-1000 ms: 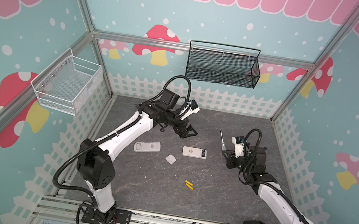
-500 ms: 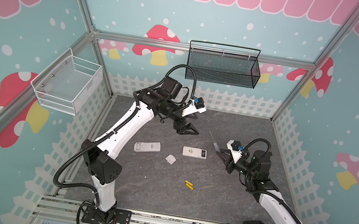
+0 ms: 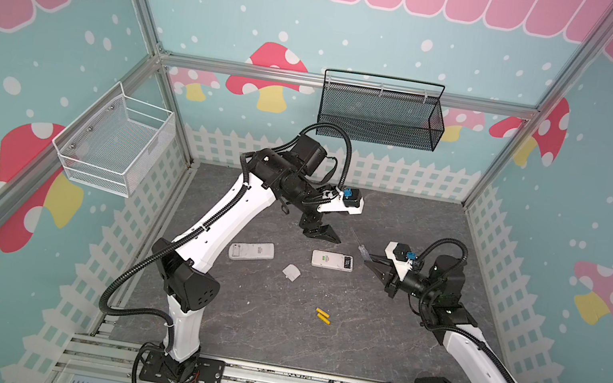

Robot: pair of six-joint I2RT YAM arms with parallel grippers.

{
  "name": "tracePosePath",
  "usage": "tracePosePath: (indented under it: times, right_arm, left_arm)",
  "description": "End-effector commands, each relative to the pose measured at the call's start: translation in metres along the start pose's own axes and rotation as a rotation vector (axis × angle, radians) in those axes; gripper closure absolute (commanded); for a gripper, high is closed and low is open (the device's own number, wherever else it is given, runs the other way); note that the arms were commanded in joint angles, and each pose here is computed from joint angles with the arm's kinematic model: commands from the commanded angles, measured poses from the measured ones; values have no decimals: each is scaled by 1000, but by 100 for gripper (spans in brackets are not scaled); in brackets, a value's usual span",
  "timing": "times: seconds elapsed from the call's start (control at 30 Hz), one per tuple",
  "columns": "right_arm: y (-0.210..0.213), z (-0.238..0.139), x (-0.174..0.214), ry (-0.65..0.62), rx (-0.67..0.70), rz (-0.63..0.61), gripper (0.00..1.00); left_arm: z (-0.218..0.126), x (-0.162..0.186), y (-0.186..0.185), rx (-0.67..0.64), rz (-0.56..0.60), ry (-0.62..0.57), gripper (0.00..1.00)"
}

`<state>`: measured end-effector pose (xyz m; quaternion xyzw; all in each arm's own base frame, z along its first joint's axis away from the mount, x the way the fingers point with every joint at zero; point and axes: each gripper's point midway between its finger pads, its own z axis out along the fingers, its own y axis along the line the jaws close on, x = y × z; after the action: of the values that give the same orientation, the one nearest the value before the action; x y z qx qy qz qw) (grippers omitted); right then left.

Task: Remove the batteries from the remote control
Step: 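Lift the screwdriver with the right gripper and close the left gripper on its shaft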

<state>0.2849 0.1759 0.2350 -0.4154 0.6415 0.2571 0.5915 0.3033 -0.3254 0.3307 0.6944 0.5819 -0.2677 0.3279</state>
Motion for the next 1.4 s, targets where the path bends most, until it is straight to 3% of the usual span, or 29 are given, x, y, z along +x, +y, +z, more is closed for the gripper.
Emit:
tracePosePath:
  times: [0.0, 0.13, 0.27, 0.4, 0.53, 0.63, 0.77, 0.93, 1.37]
  right_arm:
    - [-27, -15, -15, -11, 224, -235, 98]
    - [-44, -31, -23, 26, 398, -425, 100]
    - [-55, -43, -23, 79, 547, -602, 100]
    - [-63, -50, -25, 143, 642, -723, 100]
    - [-69, -52, -25, 198, 715, -807, 100]
    - [-69, -51, -24, 231, 755, -879, 100]
    - [-73, -48, -20, 264, 790, -897, 100]
    - [-69, -40, -19, 281, 804, -968, 100]
    - [-65, -27, -26, 283, 810, -1015, 100]
  left_arm:
    - [2, 3, 6, -11, -126, 3, 22]
    - [6, 3, 34, -124, -372, -42, 20]
    - [8, -7, 43, -108, -639, -160, 19]
    - [11, -18, 29, 12, -737, -228, 19]
    - [11, -21, 38, 24, -847, -276, 19]
    - [12, -30, 39, 108, -940, -344, 18]
    - [21, -36, 48, 206, -1103, -430, 19]
    - [39, -31, 63, 225, -1236, -472, 22]
    - [71, -10, 59, 202, -1340, -420, 33]
